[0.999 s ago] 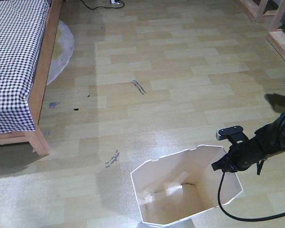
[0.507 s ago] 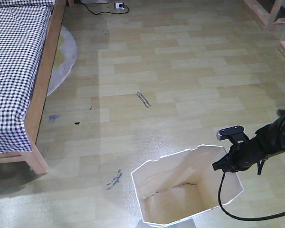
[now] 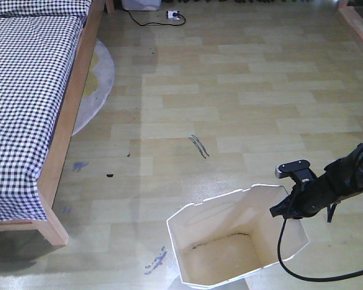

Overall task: Move trash bin to bedside with robot
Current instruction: 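Carry the bin with the right gripper while driving toward the bed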

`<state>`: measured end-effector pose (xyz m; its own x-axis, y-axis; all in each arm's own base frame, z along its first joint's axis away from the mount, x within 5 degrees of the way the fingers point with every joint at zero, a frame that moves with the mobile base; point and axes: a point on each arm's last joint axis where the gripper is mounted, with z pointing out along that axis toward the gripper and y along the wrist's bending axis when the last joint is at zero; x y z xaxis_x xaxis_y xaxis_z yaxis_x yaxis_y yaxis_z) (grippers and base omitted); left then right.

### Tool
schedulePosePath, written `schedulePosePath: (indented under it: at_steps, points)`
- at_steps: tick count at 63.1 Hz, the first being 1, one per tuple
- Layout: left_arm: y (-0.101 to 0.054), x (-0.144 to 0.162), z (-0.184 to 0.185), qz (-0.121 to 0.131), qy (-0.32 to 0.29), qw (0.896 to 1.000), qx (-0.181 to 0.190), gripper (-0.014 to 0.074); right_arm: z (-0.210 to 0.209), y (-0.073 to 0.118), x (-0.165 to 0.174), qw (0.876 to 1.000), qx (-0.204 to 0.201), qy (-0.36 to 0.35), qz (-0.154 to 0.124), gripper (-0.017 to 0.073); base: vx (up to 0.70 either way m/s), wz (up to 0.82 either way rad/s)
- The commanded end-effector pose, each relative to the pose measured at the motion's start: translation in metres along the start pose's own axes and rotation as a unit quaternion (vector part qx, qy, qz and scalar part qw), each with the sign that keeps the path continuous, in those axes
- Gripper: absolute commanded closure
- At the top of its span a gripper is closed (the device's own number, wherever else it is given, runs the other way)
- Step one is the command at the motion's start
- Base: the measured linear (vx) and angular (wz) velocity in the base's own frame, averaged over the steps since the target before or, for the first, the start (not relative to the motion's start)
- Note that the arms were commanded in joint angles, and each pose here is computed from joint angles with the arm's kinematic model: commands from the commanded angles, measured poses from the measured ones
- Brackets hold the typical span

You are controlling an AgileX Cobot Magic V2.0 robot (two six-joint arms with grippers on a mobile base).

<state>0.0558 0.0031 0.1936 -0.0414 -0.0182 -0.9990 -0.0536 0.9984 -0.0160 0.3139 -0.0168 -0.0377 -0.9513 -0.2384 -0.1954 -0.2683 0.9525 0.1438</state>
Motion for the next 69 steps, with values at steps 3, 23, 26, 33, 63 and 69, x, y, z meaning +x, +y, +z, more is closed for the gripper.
schedulePosePath:
  at_steps: [3, 23, 26, 33, 63, 69]
  points:
    - [-0.0006, -0.0138, -0.002, -0.005, -0.049, 0.999, 0.004, 0.06, -0.0224, 0.0078, -0.019, 0.998, -0.043, -0.043, 0.004, 0.0566, 0.29, 0.12]
    - [-0.0006, -0.0138, -0.002, -0.005, -0.049, 0.999, 0.004, 0.06, -0.0224, 0.0078, -0.019, 0.998, -0.043, -0.043, 0.004, 0.0566, 0.3, 0.08]
    - [-0.0006, -0.0138, -0.002, -0.005, -0.049, 0.999, 0.004, 0.06, -0.0224, 0.0078, -0.019, 0.998, -0.043, -0.043, 0.004, 0.0566, 0.31, 0.02]
    - [-0.0006, -0.0138, -0.002, -0.005, -0.049, 0.999, 0.004, 0.06, -0.0224, 0.0078, -0.019, 0.998, -0.043, -0.043, 0.004, 0.0566, 0.32, 0.0]
    - [-0.0006, -0.0138, -0.002, -0.005, -0.049, 0.999, 0.004, 0.06, -0.0224, 0.0078, -0.019, 0.998, -0.043, -0.043, 0.004, 0.0566, 0.32, 0.01]
    - [-0.0006, -0.0138, -0.002, -0.005, -0.049, 0.999, 0.004, 0.06, -0.0224, 0.0078, -0.019, 0.998, -0.043, -0.043, 0.004, 0.0566, 0.33, 0.0]
